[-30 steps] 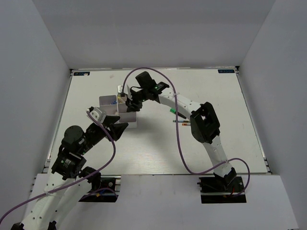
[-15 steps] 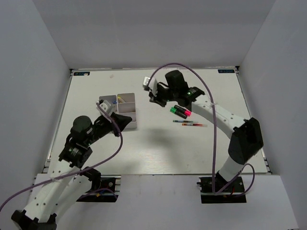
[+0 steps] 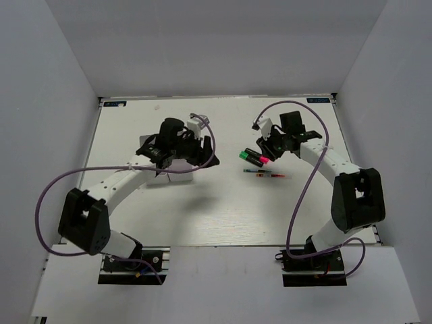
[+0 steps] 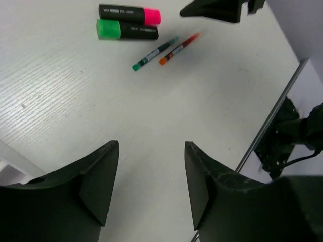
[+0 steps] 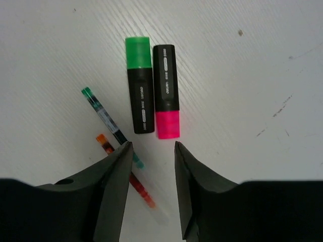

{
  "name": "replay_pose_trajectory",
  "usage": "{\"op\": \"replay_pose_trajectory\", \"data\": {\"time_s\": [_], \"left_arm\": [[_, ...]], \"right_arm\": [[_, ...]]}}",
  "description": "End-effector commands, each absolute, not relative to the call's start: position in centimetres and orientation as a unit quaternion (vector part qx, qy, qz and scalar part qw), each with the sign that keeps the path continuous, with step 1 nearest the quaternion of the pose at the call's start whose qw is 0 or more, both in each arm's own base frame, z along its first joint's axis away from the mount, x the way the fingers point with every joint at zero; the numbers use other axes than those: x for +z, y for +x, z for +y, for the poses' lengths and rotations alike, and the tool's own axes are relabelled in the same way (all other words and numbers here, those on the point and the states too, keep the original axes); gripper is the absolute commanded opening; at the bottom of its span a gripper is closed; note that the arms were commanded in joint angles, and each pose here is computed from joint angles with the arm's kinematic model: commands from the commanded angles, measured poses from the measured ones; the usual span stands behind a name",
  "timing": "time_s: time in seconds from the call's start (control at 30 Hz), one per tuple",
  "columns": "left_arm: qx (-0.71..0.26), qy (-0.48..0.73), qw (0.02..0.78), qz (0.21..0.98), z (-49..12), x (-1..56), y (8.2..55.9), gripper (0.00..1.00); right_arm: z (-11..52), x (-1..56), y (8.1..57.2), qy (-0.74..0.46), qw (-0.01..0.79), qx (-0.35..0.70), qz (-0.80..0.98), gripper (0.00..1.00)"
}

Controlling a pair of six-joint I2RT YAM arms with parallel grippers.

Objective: Sort the stationery into containers
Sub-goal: Pick up the pen from the center of the board.

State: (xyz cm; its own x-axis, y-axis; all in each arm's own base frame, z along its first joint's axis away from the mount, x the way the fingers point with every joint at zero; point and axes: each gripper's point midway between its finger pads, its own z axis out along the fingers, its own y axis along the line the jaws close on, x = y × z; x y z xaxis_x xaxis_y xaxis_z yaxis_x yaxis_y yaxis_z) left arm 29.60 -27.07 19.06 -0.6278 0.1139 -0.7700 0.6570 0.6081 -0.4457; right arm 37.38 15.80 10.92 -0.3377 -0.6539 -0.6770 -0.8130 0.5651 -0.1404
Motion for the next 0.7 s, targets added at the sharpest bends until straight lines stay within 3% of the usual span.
{"op": "replay_pose_trajectory", "data": {"time_s": [0.0,0.03,0.1,0.13,0.17,0.3,0.43,0.5,0.57,0.67], "left_arm": [[-0.389,0.247,0.354,0.814,-29.4,20.6,30.0,0.67],[-0.383,0.243,0.349,0.82,-29.5,20.2,30.5,0.67],[-0.365,0.245,0.336,0.833,-31.3,18.9,31.8,0.68],[-0.359,0.24,0.334,0.838,-32.1,19.1,32.5,0.68],[-0.351,0.23,0.327,0.847,-32.6,18.3,33.1,0.6],[-0.31,0.127,0.288,0.897,-34.8,14.0,36.0,0.41],[-0.287,0.007,0.241,0.927,-37.7,10.7,38.2,0.46],[-0.252,-0.025,0.255,0.933,-38.4,11.0,39.3,0.52],[-0.199,-0.06,0.253,0.945,-37.9,9.1,40.0,0.54],[-0.194,-0.055,0.288,0.936,-39.6,11.0,41.3,0.54]], "right_arm": [[14.2,11.4,37.4,-0.492,0.344,0.106,0.793,0.45],[13.9,11.1,37.4,-0.492,0.339,0.108,0.794,0.43],[13.2,10.5,37.5,-0.484,0.335,0.117,0.8,0.26],[13.0,10.5,37.6,-0.482,0.337,0.118,0.8,0.16],[13.4,10.5,37.4,-0.481,0.341,0.134,0.797,0.0],[12.7,11.5,37.6,-0.441,0.361,0.157,0.806,0.0],[11.8,12.5,37.0,-0.416,0.386,0.178,0.804,0.0],[11.8,13.5,36.5,-0.413,0.407,0.184,0.794,0.0],[11.5,13.7,36.1,-0.411,0.42,0.189,0.787,0.0],[11.0,13.6,35.9,-0.404,0.425,0.198,0.786,0.0]]}}
